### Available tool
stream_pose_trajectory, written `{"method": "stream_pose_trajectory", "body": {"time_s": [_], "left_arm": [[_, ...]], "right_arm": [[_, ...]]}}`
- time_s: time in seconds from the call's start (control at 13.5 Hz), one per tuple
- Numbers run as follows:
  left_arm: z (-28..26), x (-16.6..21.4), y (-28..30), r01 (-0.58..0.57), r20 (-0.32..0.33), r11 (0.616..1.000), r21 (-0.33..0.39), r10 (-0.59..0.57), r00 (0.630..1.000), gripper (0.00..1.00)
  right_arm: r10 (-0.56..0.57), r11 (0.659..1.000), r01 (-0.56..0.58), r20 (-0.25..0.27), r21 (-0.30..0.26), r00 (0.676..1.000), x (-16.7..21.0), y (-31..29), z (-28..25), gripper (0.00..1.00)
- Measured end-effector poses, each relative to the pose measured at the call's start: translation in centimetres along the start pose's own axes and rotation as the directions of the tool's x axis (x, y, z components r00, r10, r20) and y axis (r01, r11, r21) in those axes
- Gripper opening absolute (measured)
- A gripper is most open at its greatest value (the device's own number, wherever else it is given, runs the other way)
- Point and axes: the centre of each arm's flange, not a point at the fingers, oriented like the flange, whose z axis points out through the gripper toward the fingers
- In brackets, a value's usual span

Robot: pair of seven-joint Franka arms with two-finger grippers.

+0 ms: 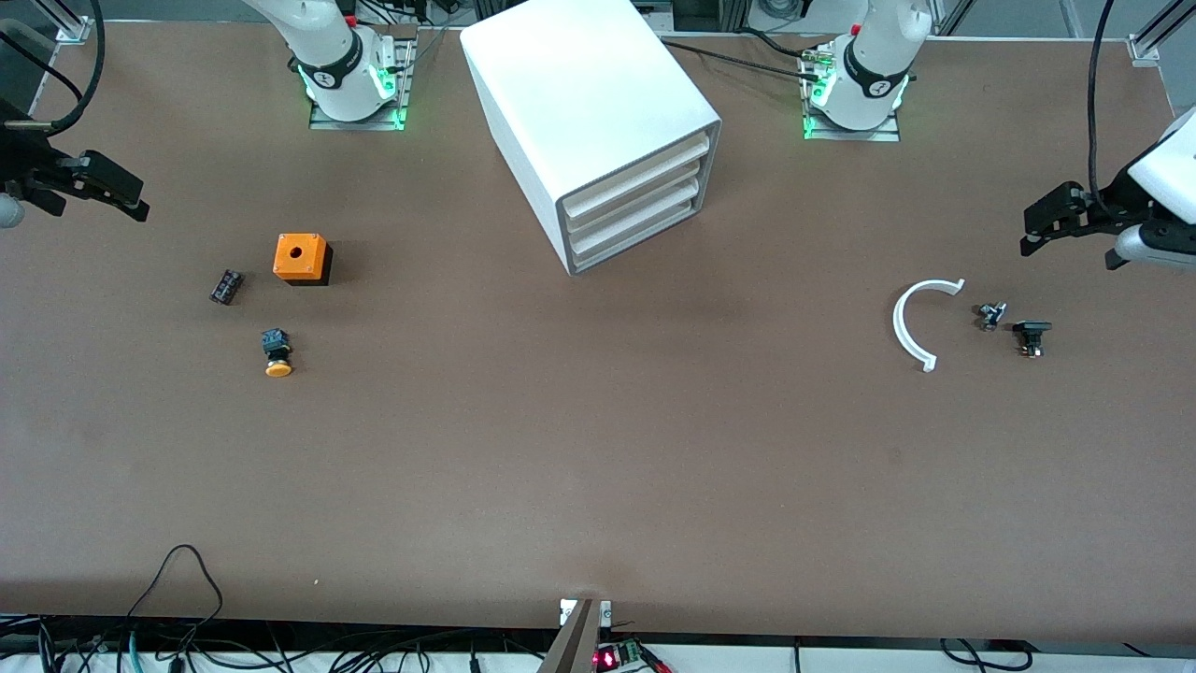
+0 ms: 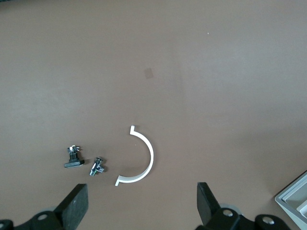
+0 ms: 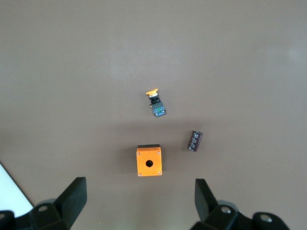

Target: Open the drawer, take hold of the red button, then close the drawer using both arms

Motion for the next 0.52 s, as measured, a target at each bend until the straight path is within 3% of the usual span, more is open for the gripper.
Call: {"method": "stream_pose_trajectory", "body": {"time_s": [0.22,0.52], "left_arm": [[2.4,1.1,2.5,-0.050,0.048,0.999,-0.010,0.050,0.998,1.00],[13.9,3.8,11.0,-0.190,0.229,0.978,-0.083,0.204,0.952,1.00]], "right_arm": [[0.001,1.000,-0.001,0.000,0.000,1.000,0.0,0.1,0.0,1.00],[0.003,1.000,-0.003,-0.001,0.000,1.000,0.0,0.2,0.0,1.00]]}}
